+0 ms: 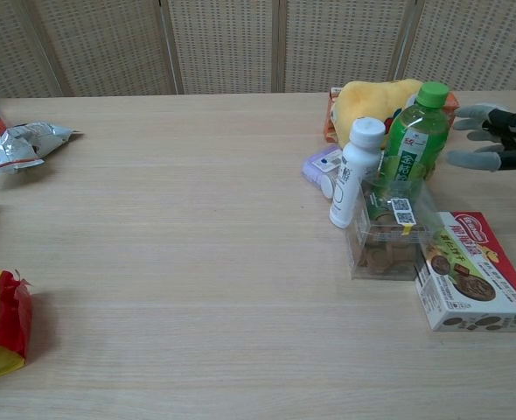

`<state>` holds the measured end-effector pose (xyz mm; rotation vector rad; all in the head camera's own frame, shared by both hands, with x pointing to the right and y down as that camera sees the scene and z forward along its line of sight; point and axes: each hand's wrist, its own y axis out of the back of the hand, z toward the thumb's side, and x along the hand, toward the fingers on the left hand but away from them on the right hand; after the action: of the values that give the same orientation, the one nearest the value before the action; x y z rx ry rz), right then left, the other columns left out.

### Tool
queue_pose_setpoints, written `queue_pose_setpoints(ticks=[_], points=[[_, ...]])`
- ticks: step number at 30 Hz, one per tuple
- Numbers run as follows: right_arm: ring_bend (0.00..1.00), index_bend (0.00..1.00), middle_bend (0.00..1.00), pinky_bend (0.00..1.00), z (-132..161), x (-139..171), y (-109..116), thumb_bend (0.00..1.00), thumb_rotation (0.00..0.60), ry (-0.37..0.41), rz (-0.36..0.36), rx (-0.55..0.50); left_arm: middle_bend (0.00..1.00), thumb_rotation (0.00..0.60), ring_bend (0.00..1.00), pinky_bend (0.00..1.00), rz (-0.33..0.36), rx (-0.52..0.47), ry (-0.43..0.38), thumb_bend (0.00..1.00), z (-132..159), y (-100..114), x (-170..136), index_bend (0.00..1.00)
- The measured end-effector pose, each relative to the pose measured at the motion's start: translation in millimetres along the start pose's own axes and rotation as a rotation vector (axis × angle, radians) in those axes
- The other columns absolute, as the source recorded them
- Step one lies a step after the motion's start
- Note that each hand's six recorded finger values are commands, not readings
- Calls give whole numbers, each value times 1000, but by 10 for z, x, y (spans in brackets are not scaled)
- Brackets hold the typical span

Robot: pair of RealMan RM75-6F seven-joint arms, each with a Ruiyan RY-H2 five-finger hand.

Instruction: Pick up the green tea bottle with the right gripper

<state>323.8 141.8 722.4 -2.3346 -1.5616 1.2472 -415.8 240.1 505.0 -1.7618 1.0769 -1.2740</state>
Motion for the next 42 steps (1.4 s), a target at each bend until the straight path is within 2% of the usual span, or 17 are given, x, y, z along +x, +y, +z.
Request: queue_pose_setpoints(ticks=[20,33,42], points=[[0,0,0,0,207,-174,-206,74,423,14,45,22,87,600,0,0,11,-5,15,222,-80,13,-43,161],[0,0,0,3,267,-172,-309,98,486,19,73,10,86,600,0,0,14,-5,19,223,-94,27,-60,161],[0,0,13,140,386,-239,-359,94,593,34,85,8,85,600,0,0,20,-6,31,223,-127,39,-90,161]])
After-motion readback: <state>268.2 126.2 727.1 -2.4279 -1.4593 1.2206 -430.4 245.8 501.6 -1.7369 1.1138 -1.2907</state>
